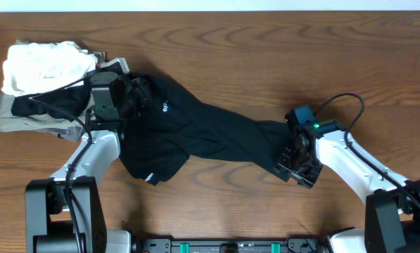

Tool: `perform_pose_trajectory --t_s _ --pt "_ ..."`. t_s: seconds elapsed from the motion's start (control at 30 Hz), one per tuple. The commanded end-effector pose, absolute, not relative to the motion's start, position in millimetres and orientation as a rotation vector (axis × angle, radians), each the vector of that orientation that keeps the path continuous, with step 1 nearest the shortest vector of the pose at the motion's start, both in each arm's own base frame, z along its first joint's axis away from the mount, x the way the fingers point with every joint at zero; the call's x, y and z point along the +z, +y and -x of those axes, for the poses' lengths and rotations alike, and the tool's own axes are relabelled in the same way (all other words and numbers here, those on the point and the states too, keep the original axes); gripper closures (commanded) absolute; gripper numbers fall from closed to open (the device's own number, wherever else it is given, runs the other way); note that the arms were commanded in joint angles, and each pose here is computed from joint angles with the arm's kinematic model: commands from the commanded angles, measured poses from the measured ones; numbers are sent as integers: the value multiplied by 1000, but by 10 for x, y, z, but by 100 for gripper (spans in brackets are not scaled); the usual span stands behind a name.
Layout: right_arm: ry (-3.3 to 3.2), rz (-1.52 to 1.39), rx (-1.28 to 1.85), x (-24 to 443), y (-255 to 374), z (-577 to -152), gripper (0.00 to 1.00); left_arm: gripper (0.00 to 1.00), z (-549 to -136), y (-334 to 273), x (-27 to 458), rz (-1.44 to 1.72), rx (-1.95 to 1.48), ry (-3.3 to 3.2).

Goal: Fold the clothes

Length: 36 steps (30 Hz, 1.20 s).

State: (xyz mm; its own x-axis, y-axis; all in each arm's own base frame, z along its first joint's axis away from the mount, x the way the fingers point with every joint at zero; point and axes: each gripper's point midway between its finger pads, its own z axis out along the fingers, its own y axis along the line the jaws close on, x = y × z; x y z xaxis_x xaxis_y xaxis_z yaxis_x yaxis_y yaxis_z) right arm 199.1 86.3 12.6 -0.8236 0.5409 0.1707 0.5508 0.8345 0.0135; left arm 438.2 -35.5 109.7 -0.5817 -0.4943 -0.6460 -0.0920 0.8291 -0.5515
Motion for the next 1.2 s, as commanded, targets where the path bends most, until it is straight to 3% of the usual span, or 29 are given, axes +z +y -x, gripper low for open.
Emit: perform_pose_trajectory --t_s 0.0,0.9,1.1,1.17 --pt "-2846 828 -36 57 840 -1933 37 93 -4396 -387 1170 418 -613 2132" --pt "-2950 773 -12 -167 758 -2016 41 94 -4379 -387 1143 423 -612 2145" --pt "-2947 786 -4 -190 744 -1997 66 93 -4377 -388 1141 423 -612 2146" --pt "-2950 795 -9 -191 748 -2013 81 93 -4377 -388 1142 423 -613 2146"
